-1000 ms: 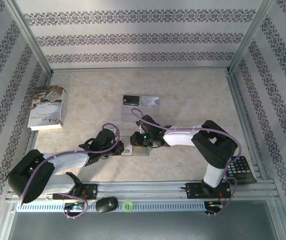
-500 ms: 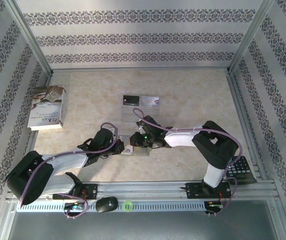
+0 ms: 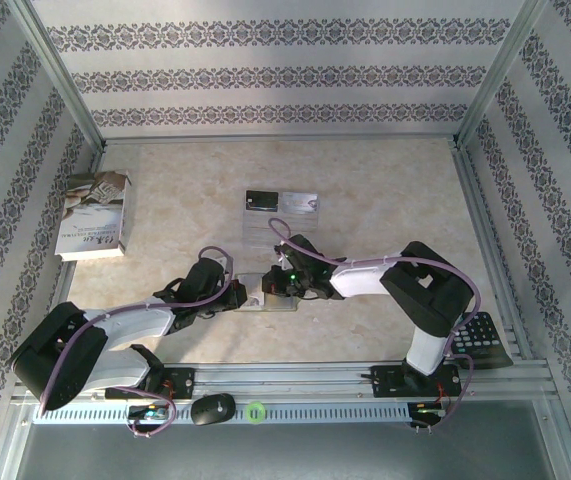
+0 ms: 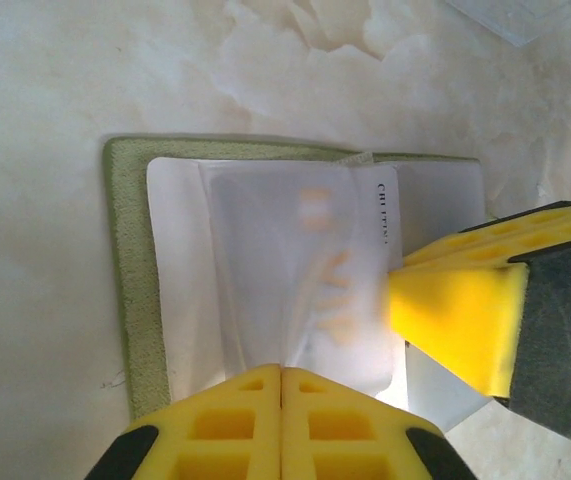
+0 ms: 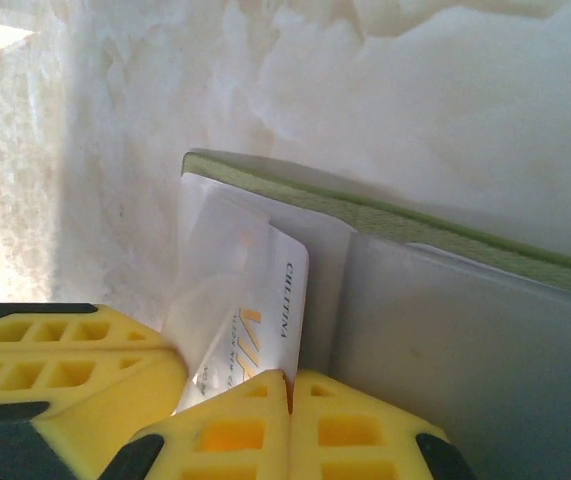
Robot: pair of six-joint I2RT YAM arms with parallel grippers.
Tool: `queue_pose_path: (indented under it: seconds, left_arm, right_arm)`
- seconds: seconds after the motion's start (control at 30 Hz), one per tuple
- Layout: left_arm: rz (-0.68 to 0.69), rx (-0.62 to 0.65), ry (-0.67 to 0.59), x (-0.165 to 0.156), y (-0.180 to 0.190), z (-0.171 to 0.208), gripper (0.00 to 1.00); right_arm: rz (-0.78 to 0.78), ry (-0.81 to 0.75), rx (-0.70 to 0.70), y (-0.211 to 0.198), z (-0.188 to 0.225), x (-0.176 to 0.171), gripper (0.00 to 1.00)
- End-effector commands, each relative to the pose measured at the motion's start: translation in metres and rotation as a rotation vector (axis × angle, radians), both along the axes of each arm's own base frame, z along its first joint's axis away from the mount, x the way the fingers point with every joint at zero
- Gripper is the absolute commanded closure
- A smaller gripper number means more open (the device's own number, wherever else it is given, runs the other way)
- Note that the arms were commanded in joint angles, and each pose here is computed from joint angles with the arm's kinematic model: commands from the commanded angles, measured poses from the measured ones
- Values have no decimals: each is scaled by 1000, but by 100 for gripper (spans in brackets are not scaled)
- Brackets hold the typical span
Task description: Take the credit cards out of the card holder
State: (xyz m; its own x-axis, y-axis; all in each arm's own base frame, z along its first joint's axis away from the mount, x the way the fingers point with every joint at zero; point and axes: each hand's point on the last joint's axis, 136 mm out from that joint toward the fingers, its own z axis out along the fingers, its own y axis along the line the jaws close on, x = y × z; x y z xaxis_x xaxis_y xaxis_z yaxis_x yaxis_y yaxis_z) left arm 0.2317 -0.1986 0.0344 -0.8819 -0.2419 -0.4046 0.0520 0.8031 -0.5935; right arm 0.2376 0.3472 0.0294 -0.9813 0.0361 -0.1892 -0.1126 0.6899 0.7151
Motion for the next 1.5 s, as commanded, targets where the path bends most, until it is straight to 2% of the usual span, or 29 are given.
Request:
queue_pose_path:
  seconds: [0.0,0.07,0.37,0.67,0.87,1.2,1.47]
  left_arm:
    - [31,-16,-39,7,5,10,81]
    - [35,-3,-42,7,8,11,76]
    - [-2,17,-69,10,9,23,66]
    - [-95,116,-91,15,8,36,53]
    - [-86,173,-122,16,18,42,51]
    - [-57,231,-155,15,34,51,41]
    - [-54,208,-151,12,36,51,44]
  right_arm:
    - [-37,-27,-54,-21,-2,3,100]
    - [-40,-42,-80,-29,0,3,100]
    - [-28,-115,-236,-61,13,1,100]
    - [46,-227,-376,-80,59,2,100]
    - [149,-248,-493,-77,67,-8,100]
    - [288,-261,-684,-64,50,-15,100]
    - [348,-230,-639,-39,37,-25,100]
